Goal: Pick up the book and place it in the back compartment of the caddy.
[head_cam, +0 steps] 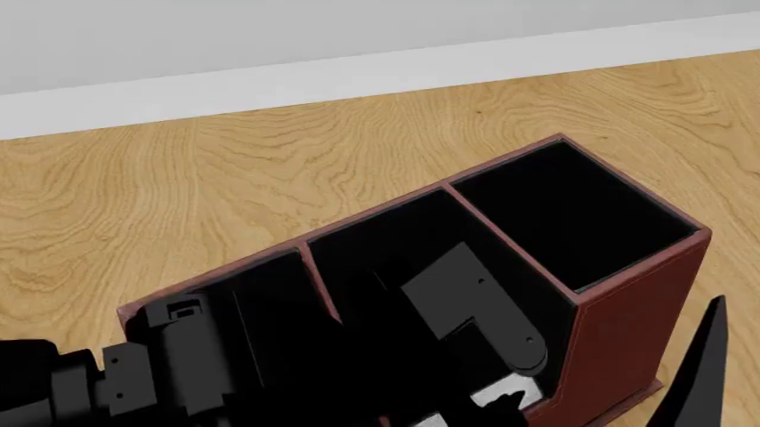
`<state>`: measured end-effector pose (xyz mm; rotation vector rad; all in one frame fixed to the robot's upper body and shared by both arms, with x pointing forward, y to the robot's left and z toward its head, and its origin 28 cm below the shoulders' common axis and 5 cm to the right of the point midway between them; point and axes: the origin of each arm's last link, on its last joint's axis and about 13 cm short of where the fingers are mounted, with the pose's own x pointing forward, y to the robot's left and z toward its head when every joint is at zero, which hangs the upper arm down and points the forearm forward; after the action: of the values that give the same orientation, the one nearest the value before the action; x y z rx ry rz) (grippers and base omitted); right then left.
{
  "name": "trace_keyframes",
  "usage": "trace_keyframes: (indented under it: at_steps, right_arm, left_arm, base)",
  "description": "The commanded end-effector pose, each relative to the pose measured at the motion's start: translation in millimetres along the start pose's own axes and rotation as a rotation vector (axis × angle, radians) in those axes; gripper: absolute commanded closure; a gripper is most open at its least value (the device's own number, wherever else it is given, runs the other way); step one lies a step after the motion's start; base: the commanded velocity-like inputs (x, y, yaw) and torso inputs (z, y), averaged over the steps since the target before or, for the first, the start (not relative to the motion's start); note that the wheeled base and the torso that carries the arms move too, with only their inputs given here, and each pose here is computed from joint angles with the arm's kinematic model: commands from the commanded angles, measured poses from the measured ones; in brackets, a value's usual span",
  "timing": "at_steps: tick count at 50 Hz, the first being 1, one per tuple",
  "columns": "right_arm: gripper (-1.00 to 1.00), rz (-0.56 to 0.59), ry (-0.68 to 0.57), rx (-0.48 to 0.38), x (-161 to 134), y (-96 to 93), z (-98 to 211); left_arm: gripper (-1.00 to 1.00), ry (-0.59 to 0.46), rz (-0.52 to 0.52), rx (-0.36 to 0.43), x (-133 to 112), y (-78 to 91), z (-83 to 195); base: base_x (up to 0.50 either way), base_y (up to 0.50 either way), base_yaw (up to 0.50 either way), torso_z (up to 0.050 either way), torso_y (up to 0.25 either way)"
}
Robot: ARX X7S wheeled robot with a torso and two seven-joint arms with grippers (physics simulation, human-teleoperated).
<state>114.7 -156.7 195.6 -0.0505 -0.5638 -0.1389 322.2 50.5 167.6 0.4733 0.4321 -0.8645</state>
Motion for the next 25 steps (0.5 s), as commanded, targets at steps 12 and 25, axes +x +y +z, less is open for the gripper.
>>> trace_keyframes:
  at_steps: [12,25]
  right_arm:
    - [-1.0,0.036,-0.037,0.018,4.5,4.2,-0.7]
    - [-1.0,0.036,-0.039,0.017,3.6,3.6,-0.2]
  left_arm:
    - [-1.0,-0.086,-0.009,-0.016,-4.8,7.2,26.3]
    - [-1.0,-0.177,0.028,-0.039,-15.0,17.0,52.4]
  base:
    - [0.0,0.0,0.0,0.0,0.0]
    - [0.0,0.0,0.0,0.0,0.0]
